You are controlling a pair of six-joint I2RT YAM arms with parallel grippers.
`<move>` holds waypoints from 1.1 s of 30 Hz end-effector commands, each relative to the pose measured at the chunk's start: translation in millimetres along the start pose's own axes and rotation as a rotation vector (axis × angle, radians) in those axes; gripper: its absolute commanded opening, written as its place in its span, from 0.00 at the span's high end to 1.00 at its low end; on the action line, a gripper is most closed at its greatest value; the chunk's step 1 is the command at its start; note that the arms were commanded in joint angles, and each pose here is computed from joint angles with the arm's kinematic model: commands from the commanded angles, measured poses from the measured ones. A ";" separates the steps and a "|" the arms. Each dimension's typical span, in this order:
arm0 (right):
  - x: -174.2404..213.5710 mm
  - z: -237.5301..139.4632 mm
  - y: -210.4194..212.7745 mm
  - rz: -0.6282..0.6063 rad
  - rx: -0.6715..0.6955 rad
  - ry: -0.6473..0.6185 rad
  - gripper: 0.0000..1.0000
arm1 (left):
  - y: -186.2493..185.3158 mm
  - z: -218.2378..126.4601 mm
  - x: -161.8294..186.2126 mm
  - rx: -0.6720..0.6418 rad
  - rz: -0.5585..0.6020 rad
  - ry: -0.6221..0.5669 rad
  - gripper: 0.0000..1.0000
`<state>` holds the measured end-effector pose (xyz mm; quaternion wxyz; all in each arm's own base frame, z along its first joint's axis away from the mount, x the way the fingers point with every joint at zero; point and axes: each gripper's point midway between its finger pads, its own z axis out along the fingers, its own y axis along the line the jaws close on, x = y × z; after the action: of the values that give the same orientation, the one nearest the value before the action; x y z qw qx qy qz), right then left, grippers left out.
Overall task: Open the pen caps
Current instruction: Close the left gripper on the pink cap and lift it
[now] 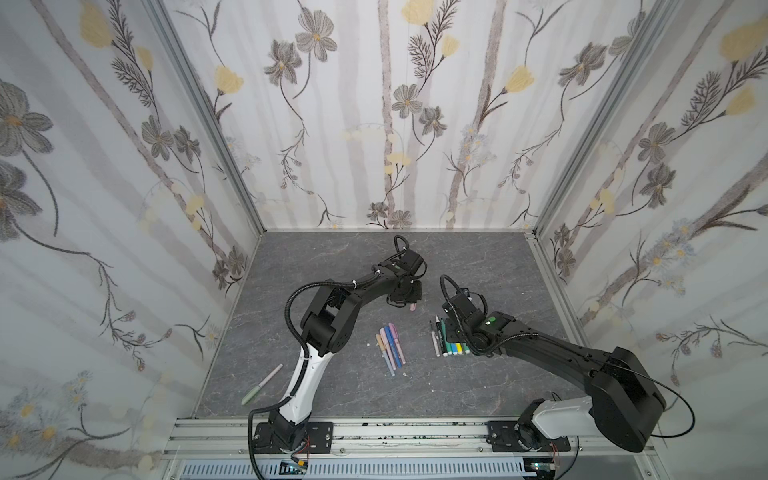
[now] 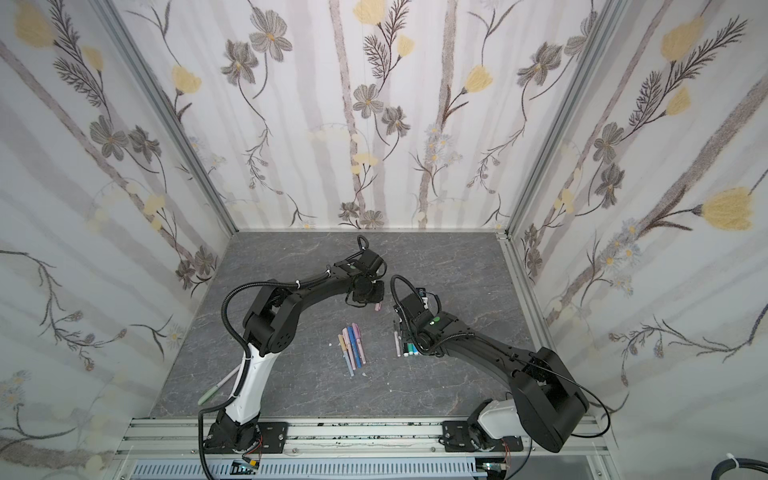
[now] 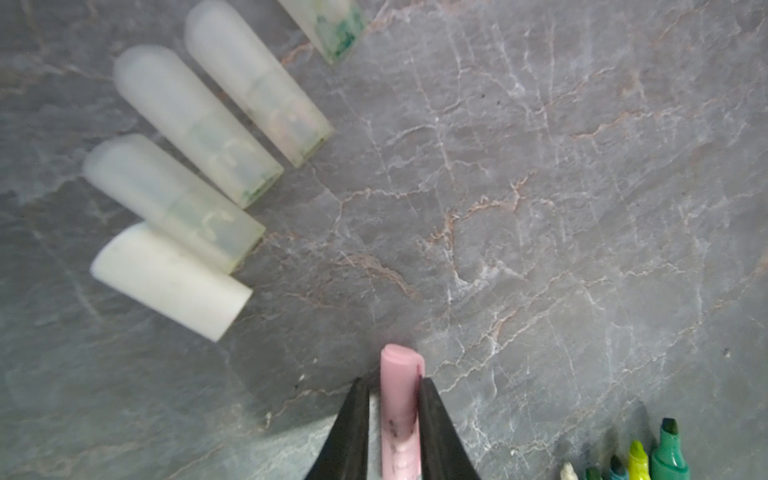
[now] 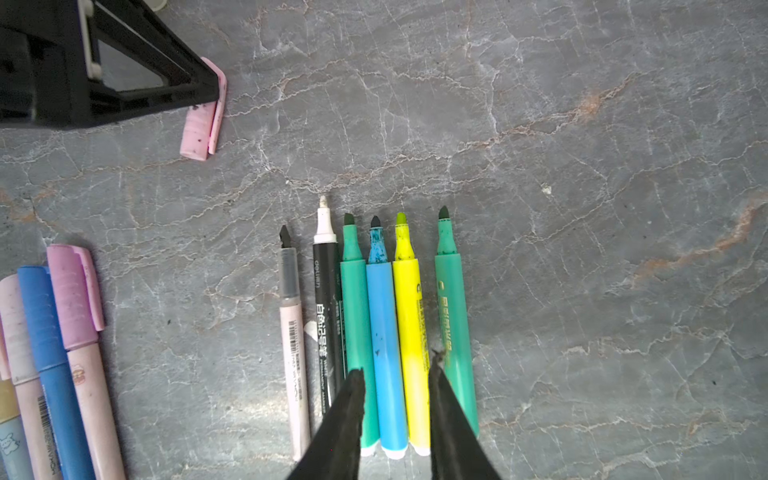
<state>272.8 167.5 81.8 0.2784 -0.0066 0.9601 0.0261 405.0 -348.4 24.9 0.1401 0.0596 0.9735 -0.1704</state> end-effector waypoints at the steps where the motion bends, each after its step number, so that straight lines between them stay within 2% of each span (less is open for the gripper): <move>1: 0.5 0.6 -1.1 -0.003 0.005 0.000 0.72 | 4.3 2.2 6.7 -0.029 0.016 0.025 0.80; 11: 0.5 0.9 -1.3 -0.003 0.004 0.001 0.72 | 10.7 8.1 17.2 -0.068 0.043 0.062 0.88; 17: 2.1 0.9 -2.6 -0.003 0.006 0.002 0.72 | 3.4 2.1 21.2 0.035 -0.005 0.062 0.93; 26: 3.0 1.5 -3.0 -0.004 0.007 0.004 0.72 | 13.1 -37.0 6.2 0.125 -0.106 -0.028 0.96; 33: 2.1 2.5 -1.1 -0.004 0.002 0.003 0.72 | 58.4 -68.3 -1.2 0.099 -0.208 -0.116 0.97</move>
<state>270.6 165.0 77.7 0.2744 -0.0070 0.9613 0.0226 389.6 -284.2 62.0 0.1513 -0.0169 0.9604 -0.2332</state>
